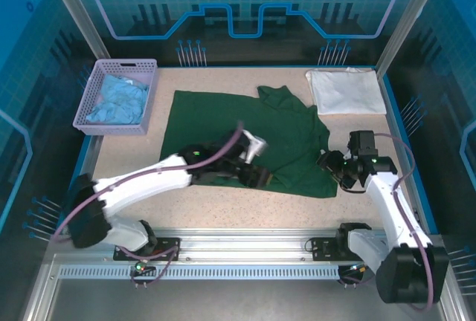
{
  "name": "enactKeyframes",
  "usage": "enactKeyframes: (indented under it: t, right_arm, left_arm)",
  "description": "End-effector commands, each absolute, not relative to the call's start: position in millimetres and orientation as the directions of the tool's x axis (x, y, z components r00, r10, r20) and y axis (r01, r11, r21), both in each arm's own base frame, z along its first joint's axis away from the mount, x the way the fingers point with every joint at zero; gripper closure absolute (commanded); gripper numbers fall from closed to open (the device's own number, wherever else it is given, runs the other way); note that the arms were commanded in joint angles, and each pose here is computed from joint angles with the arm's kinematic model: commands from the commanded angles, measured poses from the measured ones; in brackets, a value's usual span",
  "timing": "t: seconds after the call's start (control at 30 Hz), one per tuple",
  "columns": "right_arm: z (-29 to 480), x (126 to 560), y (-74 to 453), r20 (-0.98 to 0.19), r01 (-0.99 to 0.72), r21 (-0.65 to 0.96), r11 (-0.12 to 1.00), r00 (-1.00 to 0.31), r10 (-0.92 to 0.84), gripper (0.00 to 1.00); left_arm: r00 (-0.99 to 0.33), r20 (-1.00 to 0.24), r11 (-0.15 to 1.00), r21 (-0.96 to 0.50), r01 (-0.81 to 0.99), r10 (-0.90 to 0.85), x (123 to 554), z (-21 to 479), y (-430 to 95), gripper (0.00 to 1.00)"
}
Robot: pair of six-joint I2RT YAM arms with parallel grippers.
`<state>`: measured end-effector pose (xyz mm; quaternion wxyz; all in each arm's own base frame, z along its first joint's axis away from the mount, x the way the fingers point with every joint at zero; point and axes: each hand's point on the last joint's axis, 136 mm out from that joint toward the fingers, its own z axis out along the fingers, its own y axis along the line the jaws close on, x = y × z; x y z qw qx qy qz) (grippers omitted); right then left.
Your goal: Fold and stack the t-shirts
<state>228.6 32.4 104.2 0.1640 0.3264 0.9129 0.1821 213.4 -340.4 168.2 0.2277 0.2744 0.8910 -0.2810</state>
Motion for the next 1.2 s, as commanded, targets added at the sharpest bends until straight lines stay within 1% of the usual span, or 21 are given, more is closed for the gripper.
enactKeyframes:
  t: [0.0, 0.07, 0.1, 0.2, 0.3, 0.4, 0.47, 0.57, 0.63, 0.67, 0.73, 0.8, 0.87, 0.97, 1.17]
  right_arm:
    - [82, 243, 29, -0.123, 0.546, 0.468, 0.695, -0.738, 0.664, 0.51]
    - [73, 246, 28, -0.102, 0.547, 0.458, 0.7, -0.75, 0.653, 0.6]
    - [71, 248, 29, -0.098, 0.544, 0.457, 0.704, -0.756, 0.648, 0.61]
    - [59, 248, 32, -0.078, 0.533, 0.463, 0.708, -0.772, 0.631, 0.62]
    - [51, 246, 34, -0.075, 0.525, 0.463, 0.714, -0.78, 0.622, 0.63]
    - [47, 246, 35, -0.083, 0.51, 0.465, 0.724, -0.788, 0.61, 0.61]
    - [43, 245, 35, -0.081, 0.508, 0.454, 0.732, -0.794, 0.602, 0.59]
    - [37, 245, 35, -0.078, 0.506, 0.448, 0.737, -0.799, 0.596, 0.57]
    - [33, 244, 36, -0.07, 0.504, 0.448, 0.739, -0.804, 0.591, 0.57]
    - [32, 245, 37, -0.067, 0.503, 0.451, 0.738, -0.805, 0.59, 0.58]
    - [30, 246, 38, -0.062, 0.501, 0.454, 0.737, -0.807, 0.587, 0.58]
    - [28, 247, 39, -0.059, 0.499, 0.458, 0.736, -0.809, 0.585, 0.58]
    - [27, 247, 40, -0.055, 0.499, 0.46, 0.735, -0.81, 0.584, 0.59]
    - [27, 247, 40, -0.059, 0.496, 0.459, 0.737, -0.811, 0.583, 0.59]
    - [25, 246, 40, -0.06, 0.494, 0.461, 0.737, -0.811, 0.582, 0.59]
  left_arm:
    - [-0.572, -0.551, 0.527, -0.259, 0.809, 0.607, 207, 144, -381, 0.37]
    - [-0.539, -0.507, 0.494, -0.235, 0.837, 0.673, 211, 125, -398, 0.44]
    - [-0.522, -0.488, 0.481, -0.219, 0.849, 0.699, 213, 118, -405, 0.45]
    - [-0.511, -0.419, 0.476, -0.194, 0.858, 0.75, 219, 101, -423, 0.41]
    - [-0.564, -0.377, 0.524, -0.214, 0.824, 0.734, 225, 90, -434, 0.39]
    - [-0.635, -0.348, 0.572, -0.275, 0.773, 0.69, 224, 88, -442, 0.37]
    - [-0.695, -0.32, 0.627, -0.3, 0.719, 0.644, 224, 85, -442, 0.36]
    - [-0.812, -0.246, 0.748, -0.315, 0.584, 0.53, 226, 83, -432, 0.35]
    - [-0.9, -0.192, 0.833, -0.341, 0.436, 0.392, 224, 83, -424, 0.35]
    - [-0.933, -0.166, 0.856, -0.372, 0.359, 0.319, 221, 81, -423, 0.34]
    - [-0.975, -0.112, 0.842, -0.492, 0.222, 0.192, 215, 82, -435, 0.33]
    - [-0.992, -0.088, 0.828, -0.547, 0.125, 0.091, 218, 82, -442, 0.35]
    - [-0.996, -0.09, 0.826, -0.561, 0.053, 0.003, 227, 80, -444, 0.38]
    - [-0.994, -0.085, 0.814, -0.581, 0.0, -0.061, 235, 79, -449, 0.41]
    - [-0.992, -0.076, 0.817, -0.575, -0.035, -0.096, 244, 71, -455, 0.47]
